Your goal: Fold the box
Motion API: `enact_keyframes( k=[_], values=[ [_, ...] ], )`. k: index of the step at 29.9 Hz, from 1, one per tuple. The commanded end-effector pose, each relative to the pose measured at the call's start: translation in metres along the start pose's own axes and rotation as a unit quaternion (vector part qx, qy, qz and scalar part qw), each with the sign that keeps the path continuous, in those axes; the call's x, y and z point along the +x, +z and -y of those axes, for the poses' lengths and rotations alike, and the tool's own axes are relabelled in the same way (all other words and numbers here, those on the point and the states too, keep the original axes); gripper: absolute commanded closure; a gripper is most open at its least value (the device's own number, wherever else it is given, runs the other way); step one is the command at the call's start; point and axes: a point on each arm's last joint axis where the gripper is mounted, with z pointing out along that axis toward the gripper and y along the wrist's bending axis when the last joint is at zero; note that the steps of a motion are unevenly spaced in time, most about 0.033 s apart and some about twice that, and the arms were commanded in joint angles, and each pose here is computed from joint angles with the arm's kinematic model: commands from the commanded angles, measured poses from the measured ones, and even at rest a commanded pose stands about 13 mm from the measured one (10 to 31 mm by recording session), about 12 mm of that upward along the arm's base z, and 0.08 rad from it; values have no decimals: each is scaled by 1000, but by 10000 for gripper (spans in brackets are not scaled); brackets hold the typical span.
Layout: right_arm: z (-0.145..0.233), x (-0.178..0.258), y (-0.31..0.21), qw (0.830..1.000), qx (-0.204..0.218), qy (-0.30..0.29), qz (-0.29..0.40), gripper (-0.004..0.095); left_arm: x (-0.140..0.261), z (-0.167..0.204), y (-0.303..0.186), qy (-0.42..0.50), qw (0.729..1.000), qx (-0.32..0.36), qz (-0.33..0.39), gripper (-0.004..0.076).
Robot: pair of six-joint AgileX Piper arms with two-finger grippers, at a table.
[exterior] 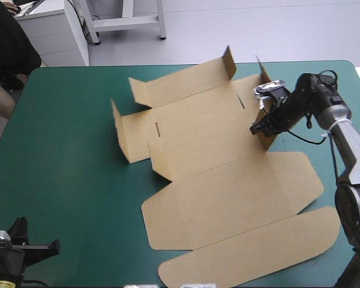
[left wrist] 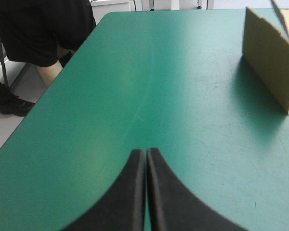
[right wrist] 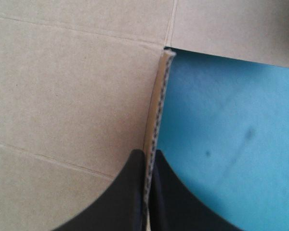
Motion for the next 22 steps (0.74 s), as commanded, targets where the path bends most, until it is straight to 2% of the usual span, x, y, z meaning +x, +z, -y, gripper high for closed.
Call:
enact_keyframes(
  k=[1,6,10,12,17,22],
  values=[
    [-28,-33,-21,991,8,-120,58,927,-13,1,-1,2,999,7,38,734],
    [-58,-63,-11,970,5,-230,83,927,-13,1,-1,2,999,7,38,734],
    [-82,-83,-8,944,11,-308,121,928,-13,1,-1,2,999,7,38,734],
    [-93,-89,-5,926,15,-351,139,928,-13,1,-1,2,999,7,38,734],
    [-125,-96,3,862,28,-480,162,928,-13,1,-1,2,999,7,38,734],
    [-143,-103,14,829,35,-526,187,928,-13,1,-1,2,999,7,38,734]
  ],
)
